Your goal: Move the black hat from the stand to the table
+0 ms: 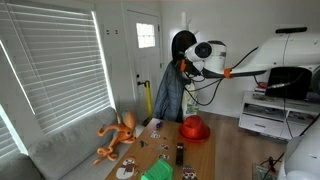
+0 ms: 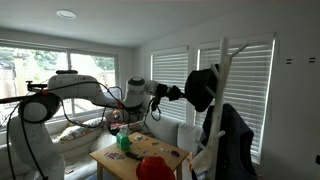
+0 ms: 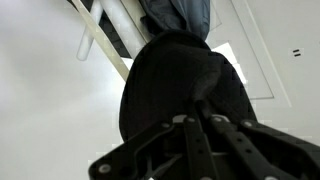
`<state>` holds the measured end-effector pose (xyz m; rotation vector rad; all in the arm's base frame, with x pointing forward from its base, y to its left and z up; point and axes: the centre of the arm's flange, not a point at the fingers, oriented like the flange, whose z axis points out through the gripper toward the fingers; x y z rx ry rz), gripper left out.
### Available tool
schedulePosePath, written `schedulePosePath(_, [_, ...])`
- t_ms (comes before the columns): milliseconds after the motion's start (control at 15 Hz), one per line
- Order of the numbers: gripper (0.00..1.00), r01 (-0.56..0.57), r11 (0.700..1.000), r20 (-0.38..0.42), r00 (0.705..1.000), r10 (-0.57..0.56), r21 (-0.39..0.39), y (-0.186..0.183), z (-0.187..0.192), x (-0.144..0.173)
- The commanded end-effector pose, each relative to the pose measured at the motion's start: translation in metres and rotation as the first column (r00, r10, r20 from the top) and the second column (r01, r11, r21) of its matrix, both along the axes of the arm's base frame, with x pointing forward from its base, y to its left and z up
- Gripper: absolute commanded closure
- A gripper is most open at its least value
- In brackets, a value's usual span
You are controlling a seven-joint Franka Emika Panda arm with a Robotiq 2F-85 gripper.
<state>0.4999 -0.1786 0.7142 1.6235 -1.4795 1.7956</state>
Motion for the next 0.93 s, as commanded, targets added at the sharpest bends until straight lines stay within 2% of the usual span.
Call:
schedulePosePath(0, [0.99,-0.052,0.999,0.036,0.998,0.052,-0.004,0.008,0.005,-0.008])
schedulePosePath(200, [0.99,-0.163,0.986,0.018,0.987,0.163,0.033,0.024,0.004,-0.01])
schedulePosePath(467, [0.99,-0.34,0.937,-0.006,0.94,0.341,0.081,0.05,-0.003,-0.01])
schedulePosePath(600, [0.99,-0.414,0.906,-0.018,0.909,0.417,0.094,0.061,-0.008,-0.012])
schedulePosePath(733, [0.99,-0.499,0.853,-0.04,0.859,0.51,0.156,0.069,-0.012,-0.017])
schedulePosePath(867, [0.99,-0.529,0.815,-0.08,0.825,0.559,0.235,0.075,-0.02,-0.018])
